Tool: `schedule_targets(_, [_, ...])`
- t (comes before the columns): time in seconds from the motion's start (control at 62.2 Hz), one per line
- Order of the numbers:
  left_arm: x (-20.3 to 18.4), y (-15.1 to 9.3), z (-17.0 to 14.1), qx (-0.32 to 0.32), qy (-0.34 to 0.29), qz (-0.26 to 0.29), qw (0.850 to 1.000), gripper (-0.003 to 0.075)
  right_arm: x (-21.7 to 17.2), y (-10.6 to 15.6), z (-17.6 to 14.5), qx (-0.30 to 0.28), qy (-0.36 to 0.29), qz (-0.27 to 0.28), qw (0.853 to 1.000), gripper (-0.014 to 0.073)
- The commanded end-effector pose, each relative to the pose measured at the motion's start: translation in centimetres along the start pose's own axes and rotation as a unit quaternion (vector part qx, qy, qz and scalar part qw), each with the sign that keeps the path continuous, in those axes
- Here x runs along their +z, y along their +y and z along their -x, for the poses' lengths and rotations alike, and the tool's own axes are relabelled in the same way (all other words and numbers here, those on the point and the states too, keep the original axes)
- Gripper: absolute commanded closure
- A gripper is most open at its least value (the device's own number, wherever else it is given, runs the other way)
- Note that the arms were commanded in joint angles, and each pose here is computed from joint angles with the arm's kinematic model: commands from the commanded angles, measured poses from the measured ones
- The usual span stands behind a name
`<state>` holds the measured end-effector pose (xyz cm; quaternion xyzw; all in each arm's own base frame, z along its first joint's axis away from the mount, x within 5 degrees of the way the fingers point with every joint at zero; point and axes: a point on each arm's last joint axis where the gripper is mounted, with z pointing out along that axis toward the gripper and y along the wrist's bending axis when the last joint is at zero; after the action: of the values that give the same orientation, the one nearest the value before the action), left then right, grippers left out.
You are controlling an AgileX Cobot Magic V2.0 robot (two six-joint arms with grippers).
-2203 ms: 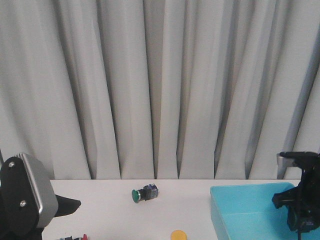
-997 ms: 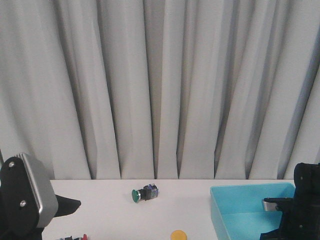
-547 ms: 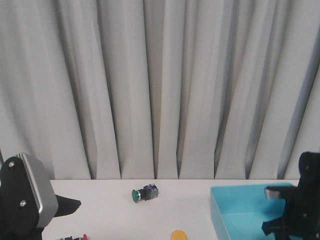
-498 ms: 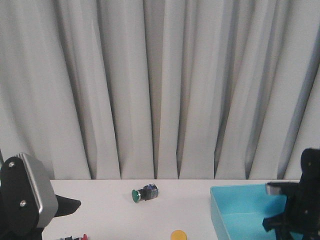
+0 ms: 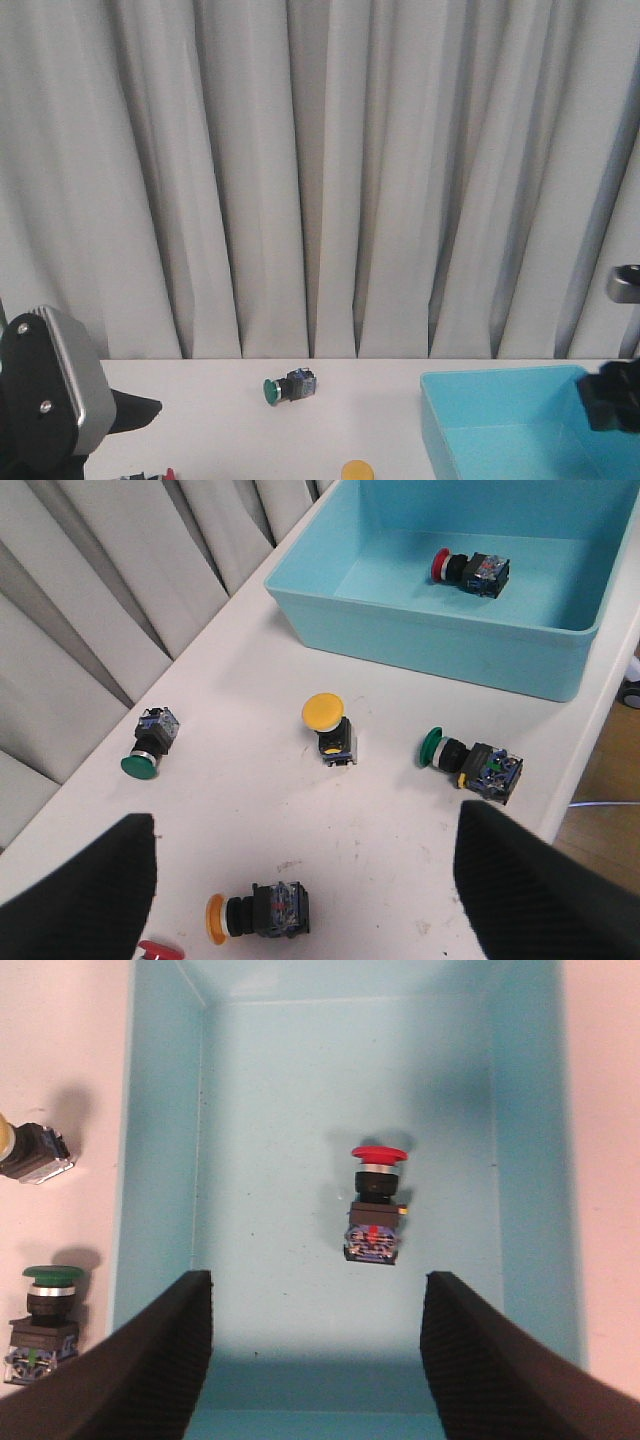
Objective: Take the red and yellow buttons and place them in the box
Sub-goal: 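Carry the red button over the blue box and release it with the right gripper, then reach the left gripper to the yellow button and grasp it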
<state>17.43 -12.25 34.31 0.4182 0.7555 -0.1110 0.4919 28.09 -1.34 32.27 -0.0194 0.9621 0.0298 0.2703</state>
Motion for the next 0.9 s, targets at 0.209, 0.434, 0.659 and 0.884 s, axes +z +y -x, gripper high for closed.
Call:
schedule_targets(0.209, [-0.7,0.6,1.5,-0.009,-0.049,0.024,0.998,0.0134,-6.8,0.4,-7.7,-0.029,-0.125,-0.071,0.989,0.0171])
schedule_targets(0.434, [-0.7,0.5,1.5,-0.008,-0.048,0.023,0.999,0.0134,-8.7,1.2,-12.5,-0.035,-0.185,-0.073,0.979,0.0194])
schedule_targets(0.659, [-0.7,0.5,1.5,-0.008,-0.048,0.023,0.999,0.0134,-9.6,2.1,-15.1,-0.028,-0.214,-0.042,0.976,0.0194])
schedule_targets(0.884, [-0.7,0.5,1.5,-0.008,-0.048,0.024,0.999,0.0134,-9.7,2.6,-15.3,-0.043,-0.215,-0.020,0.975,0.0194])
